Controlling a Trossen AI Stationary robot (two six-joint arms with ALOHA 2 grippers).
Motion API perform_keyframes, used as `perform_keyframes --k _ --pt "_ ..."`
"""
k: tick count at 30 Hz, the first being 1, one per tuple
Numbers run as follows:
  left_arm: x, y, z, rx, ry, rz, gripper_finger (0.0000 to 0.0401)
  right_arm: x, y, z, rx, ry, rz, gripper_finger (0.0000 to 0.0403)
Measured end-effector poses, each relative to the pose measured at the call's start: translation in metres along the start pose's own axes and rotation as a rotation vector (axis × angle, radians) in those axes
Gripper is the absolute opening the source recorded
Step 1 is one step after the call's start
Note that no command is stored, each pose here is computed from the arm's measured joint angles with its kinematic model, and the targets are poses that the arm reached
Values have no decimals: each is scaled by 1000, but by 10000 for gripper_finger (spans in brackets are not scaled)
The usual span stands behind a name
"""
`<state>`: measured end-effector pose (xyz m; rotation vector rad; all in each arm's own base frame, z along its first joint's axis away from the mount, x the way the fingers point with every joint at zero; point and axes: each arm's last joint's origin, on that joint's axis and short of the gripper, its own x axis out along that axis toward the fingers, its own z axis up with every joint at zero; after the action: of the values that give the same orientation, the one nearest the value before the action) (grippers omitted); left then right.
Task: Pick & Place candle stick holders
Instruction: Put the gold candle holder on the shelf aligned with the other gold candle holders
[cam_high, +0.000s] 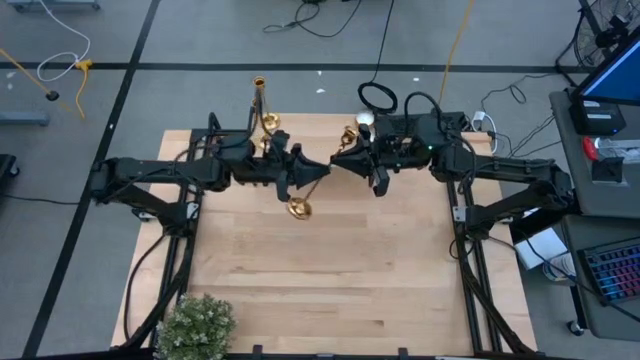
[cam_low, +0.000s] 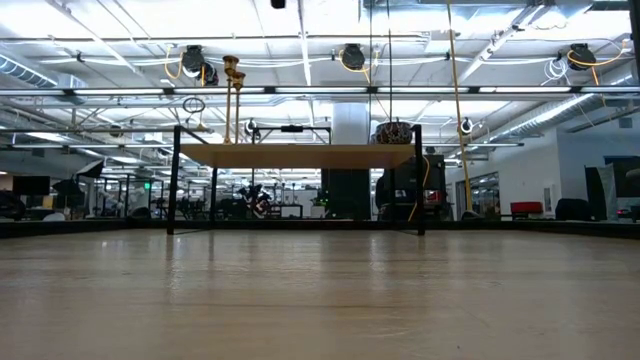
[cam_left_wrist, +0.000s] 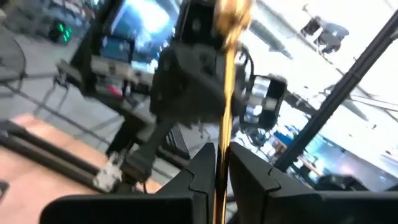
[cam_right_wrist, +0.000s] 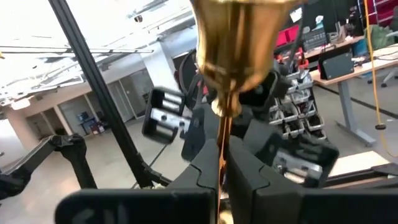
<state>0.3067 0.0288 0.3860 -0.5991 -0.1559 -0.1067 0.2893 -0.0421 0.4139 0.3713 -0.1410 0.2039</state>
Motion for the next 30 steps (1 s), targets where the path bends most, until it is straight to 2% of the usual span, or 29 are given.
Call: perform_keyframes --k 5,11,15,18,22,24,26,30 --pt "-4 -5 3 21 -20 23 42 0 0 -2 7 21 8 0" --pt "-3 -6 -3 16 14 50 5 0 0 -1 -2 9 1 0" --pt "-5 -7 -3 15 20 59 23 0 0 -1 -4 8 -4 0" --pt "-20 -9 3 31 8 196 30 0 0 -1 -4 8 -4 0" --pt "-54 -12 15 70 -104 582 15 0 0 -1 -20 6 -4 1" --pt "-69 -18 22 90 -193 713 5 2 -1 -2 -42 6 -11 1" --pt "-86 -26 29 109 -263 791 5 8 -6 -2 -64 11 -30 1" --pt "-111 -40 44 154 -349 832 19 29 -24 -4 -100 42 -74 1"
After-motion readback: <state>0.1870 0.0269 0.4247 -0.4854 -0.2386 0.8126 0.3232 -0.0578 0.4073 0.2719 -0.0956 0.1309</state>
